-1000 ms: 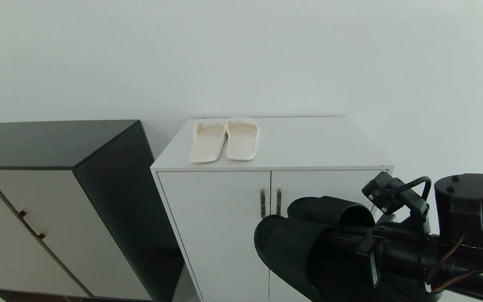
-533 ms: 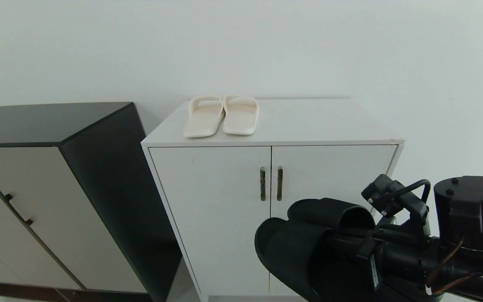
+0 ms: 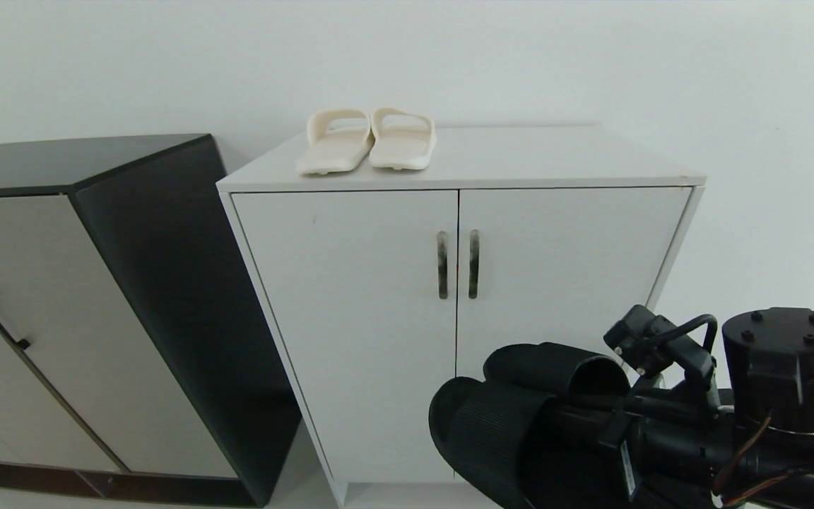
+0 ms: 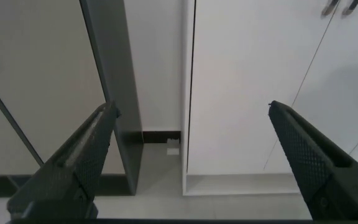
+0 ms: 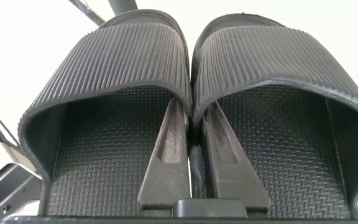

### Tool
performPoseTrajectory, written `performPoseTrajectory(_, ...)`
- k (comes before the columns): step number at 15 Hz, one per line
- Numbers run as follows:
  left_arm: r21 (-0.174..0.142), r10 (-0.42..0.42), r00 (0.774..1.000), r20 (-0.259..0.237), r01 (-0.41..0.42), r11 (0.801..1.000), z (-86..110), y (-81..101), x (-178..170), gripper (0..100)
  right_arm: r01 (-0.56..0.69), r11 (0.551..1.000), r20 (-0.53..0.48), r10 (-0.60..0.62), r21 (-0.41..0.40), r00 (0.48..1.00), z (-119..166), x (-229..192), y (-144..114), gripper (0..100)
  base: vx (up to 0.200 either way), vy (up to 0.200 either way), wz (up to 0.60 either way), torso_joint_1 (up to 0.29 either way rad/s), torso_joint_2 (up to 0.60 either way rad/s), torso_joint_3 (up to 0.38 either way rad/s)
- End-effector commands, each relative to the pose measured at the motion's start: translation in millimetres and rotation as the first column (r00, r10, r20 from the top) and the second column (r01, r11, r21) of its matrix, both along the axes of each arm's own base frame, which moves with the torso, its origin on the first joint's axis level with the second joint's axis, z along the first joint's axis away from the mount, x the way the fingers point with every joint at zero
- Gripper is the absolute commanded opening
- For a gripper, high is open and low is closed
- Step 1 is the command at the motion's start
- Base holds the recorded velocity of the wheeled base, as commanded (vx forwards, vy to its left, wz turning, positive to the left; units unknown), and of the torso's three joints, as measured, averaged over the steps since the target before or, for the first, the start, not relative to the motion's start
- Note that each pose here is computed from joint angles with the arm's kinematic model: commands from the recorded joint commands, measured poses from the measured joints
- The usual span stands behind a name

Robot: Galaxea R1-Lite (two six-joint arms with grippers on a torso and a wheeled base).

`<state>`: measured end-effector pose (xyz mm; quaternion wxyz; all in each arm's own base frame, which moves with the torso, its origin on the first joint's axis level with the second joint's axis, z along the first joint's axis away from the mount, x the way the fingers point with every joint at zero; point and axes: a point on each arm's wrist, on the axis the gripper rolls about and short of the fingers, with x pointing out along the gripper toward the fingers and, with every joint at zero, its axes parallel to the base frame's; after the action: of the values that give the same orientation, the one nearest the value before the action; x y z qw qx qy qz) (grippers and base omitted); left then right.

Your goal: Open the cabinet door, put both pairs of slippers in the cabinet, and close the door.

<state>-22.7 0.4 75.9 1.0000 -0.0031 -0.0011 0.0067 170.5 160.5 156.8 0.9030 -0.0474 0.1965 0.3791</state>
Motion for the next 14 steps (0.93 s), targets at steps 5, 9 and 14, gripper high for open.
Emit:
performPoseTrajectory(5, 0.011, -0.023, 1.000, -0.004, 0.023, 1.000, 0.0, -0.5, 0, 100, -0.146, 0.987, 0.013, 0.147, -0.070, 0.989, -23, -15, 0, 0, 0.000, 0.000, 0.00, -0.078, 0.45, 0.371)
performPoseTrajectory(9, 0.057, -0.090, 0.995, -0.041, 0.092, 0.994, 1.0, -1.6, 3, 100, -0.140, 0.988, 0.017, 0.142, -0.066, 0.990, -22, -15, -2, 0, 0.000, 0.000, 0.00, -0.019, 0.32, 0.295)
performPoseTrajectory(14, -0.067, -0.205, 0.979, -0.006, 0.204, 0.977, 92.4, -3.4, 21, 100, -0.139, 0.988, 0.019, 0.140, -0.065, 0.990, -22, -15, -2, 0, 0.000, 0.000, 0.00, 0.000, 0.03, 0.023)
